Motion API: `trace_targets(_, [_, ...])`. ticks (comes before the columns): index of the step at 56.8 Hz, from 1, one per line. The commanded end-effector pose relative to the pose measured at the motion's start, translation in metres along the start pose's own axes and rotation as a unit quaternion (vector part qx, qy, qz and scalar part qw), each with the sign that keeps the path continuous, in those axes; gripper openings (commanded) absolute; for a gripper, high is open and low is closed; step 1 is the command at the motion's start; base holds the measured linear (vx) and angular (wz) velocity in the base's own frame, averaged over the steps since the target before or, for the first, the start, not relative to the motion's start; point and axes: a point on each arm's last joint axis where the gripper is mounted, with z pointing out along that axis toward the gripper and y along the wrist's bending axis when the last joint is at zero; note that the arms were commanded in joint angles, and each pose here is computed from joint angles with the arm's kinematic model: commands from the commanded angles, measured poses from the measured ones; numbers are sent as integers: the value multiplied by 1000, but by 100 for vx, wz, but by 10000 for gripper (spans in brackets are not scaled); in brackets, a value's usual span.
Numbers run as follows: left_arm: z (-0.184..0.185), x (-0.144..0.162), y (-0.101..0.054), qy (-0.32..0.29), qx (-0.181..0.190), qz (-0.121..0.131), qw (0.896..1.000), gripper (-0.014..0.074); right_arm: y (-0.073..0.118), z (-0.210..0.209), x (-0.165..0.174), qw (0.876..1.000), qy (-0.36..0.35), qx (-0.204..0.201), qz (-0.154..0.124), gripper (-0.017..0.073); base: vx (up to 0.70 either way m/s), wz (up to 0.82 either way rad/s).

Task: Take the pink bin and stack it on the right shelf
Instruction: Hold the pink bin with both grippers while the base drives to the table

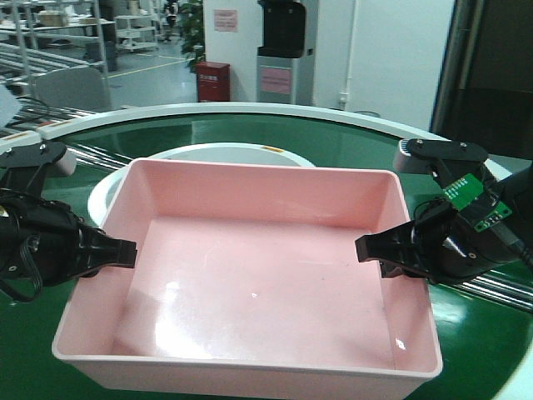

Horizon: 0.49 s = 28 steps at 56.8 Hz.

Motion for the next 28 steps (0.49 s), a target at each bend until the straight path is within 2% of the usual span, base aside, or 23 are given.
trace_targets(1, [-22, -16, -10, -61, 14, 5, 998, -1, 0, -24, -15, 997, -77, -6, -15, -8, -15, -31])
trace_targets(13, [-22, -16, -10, -61, 14, 5, 998, -1, 0, -24, -15, 997, -77, -6, -15, -8, -15, -41])
trace_targets(28, [-22, -16, -10, -61, 14, 5, 998, -1, 0, -24, -15, 997, -77, -6, -15, -8, -15, -58])
